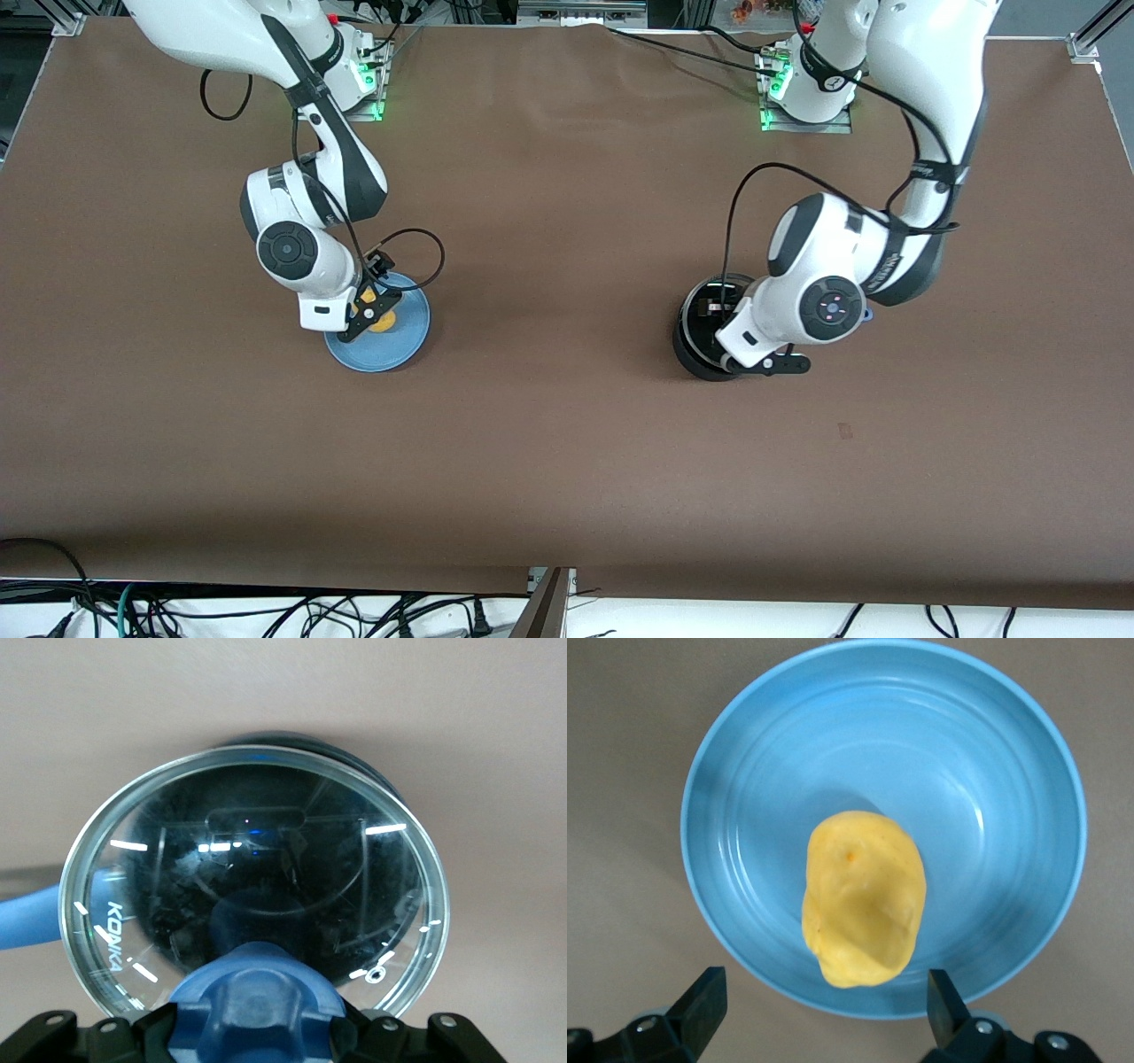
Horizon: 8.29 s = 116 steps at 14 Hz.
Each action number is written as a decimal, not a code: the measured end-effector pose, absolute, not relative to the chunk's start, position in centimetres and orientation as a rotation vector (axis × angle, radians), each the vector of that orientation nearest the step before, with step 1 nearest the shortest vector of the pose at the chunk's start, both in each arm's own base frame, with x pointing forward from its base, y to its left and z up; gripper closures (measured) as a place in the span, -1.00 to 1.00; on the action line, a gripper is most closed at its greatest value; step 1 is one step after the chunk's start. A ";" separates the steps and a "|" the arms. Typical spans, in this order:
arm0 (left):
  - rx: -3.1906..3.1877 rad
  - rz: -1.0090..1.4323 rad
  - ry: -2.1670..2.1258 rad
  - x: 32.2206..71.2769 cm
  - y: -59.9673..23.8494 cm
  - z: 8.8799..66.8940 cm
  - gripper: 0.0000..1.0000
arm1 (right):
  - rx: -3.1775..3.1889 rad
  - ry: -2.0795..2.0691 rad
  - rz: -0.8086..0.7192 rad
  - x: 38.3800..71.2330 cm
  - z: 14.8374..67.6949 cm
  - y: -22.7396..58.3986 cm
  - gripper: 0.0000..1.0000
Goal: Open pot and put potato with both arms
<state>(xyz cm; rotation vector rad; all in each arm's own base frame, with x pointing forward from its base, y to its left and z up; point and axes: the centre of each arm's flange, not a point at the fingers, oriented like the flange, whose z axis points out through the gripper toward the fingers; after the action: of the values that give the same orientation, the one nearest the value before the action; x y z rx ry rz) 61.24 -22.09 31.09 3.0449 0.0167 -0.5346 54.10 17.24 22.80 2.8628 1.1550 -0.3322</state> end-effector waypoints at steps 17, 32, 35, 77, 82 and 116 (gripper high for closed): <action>3.052 -0.479 -0.643 59.3 15.6 23.3 0.19 | 2.794 1.266 -0.189 54.1 19.4 17.5 -0.27; 3.102 -0.394 -0.692 62.8 16.1 24.5 -0.97 | 3.255 0.323 0.152 56.0 34.6 41.5 -0.22; 3.115 -0.355 -0.701 63.4 15.8 26.1 -1.00 | 3.344 0.001 0.155 56.0 34.8 47.2 -0.22; 3.202 -0.027 -0.155 58.3 -3.2 60.2 -1.00 | 3.824 -0.426 0.576 50.4 28.0 66.6 -1.00; 3.204 -0.025 -0.142 58.1 -3.7 60.2 -1.00 | 3.639 -0.262 0.439 55.8 34.4 61.7 -1.00; 3.151 -0.123 0.044 57.7 -0.2 58.9 -1.00 | 3.059 0.113 -0.250 55.1 61.1 5.1 -1.00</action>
<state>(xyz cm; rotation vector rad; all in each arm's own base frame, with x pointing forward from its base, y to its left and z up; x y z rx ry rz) 57.65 -0.21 58.86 3.1512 0.0437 -0.1232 55.12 5.05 61.11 3.0593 0.1127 -0.2500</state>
